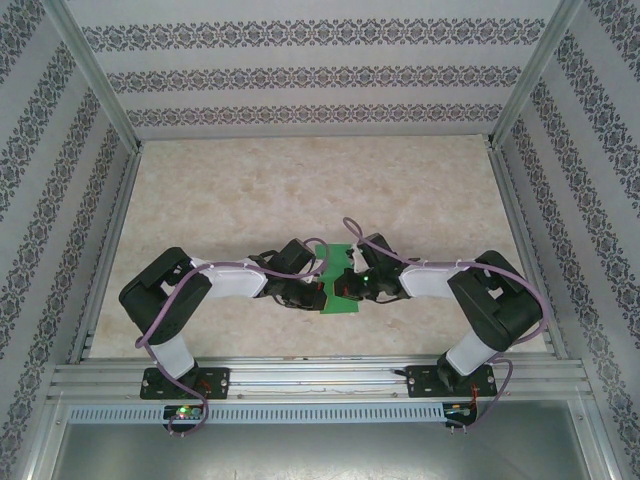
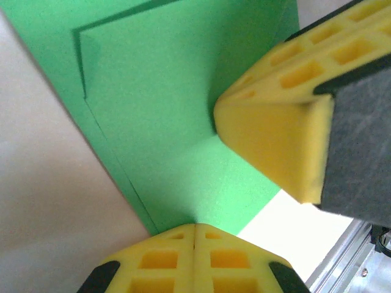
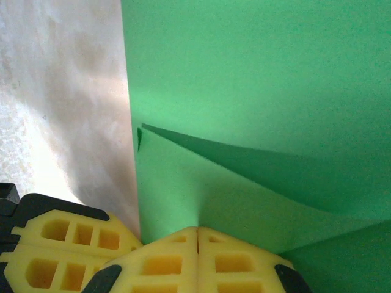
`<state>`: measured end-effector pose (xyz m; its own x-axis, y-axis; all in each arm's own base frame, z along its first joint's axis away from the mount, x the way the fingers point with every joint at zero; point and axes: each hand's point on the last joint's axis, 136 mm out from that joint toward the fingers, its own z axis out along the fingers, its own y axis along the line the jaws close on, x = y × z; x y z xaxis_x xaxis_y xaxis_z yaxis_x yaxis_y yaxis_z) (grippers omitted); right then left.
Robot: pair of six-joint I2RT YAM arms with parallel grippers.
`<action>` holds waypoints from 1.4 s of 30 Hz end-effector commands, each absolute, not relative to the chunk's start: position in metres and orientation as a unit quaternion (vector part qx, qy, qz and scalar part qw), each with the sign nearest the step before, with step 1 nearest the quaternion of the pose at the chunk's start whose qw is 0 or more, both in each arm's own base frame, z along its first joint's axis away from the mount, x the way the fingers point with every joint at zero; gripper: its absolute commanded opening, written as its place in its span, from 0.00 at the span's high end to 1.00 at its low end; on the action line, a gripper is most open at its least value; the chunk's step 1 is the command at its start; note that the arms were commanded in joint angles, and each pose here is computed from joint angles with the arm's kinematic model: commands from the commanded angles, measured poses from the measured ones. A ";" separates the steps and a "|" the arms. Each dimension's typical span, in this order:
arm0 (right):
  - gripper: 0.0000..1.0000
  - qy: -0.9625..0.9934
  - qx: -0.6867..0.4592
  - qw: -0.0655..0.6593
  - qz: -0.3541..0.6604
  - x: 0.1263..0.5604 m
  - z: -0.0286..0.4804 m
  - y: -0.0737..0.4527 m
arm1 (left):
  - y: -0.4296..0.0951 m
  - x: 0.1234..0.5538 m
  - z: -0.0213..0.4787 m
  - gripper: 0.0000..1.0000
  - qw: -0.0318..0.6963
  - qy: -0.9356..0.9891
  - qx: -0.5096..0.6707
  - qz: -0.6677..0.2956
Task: Fold a paper plane with a square sheet of paper (fold left side to right side)
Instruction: Fold the triangle a second time at the center of the table.
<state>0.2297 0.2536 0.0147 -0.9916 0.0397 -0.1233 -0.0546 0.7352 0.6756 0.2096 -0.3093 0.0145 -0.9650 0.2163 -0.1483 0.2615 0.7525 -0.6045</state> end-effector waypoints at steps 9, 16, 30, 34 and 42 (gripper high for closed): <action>1.00 0.941 0.022 0.080 0.327 0.255 0.003 0.222 | -0.263 0.185 -0.037 1.00 -0.020 0.972 0.096 -0.211; 1.00 0.941 0.031 0.082 0.328 0.265 0.003 0.214 | -0.263 0.185 -0.038 1.00 -0.021 0.973 0.096 -0.211; 1.00 0.939 0.057 0.090 0.326 0.281 0.002 0.189 | -0.263 0.184 -0.038 1.00 -0.023 0.972 0.097 -0.211; 1.00 0.939 0.065 0.094 0.325 0.286 0.003 0.181 | -0.263 0.184 -0.038 1.00 -0.022 0.972 0.097 -0.211; 1.00 0.934 0.060 0.121 0.331 0.289 0.032 0.176 | -0.264 0.186 -0.036 1.00 -0.017 0.972 0.098 -0.214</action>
<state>0.2837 0.1838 0.0184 -0.9731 0.1901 -0.1305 0.0579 0.7494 0.6596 0.2142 -0.3117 0.0146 -0.9641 0.2116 -0.1601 0.2653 0.7536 -0.6014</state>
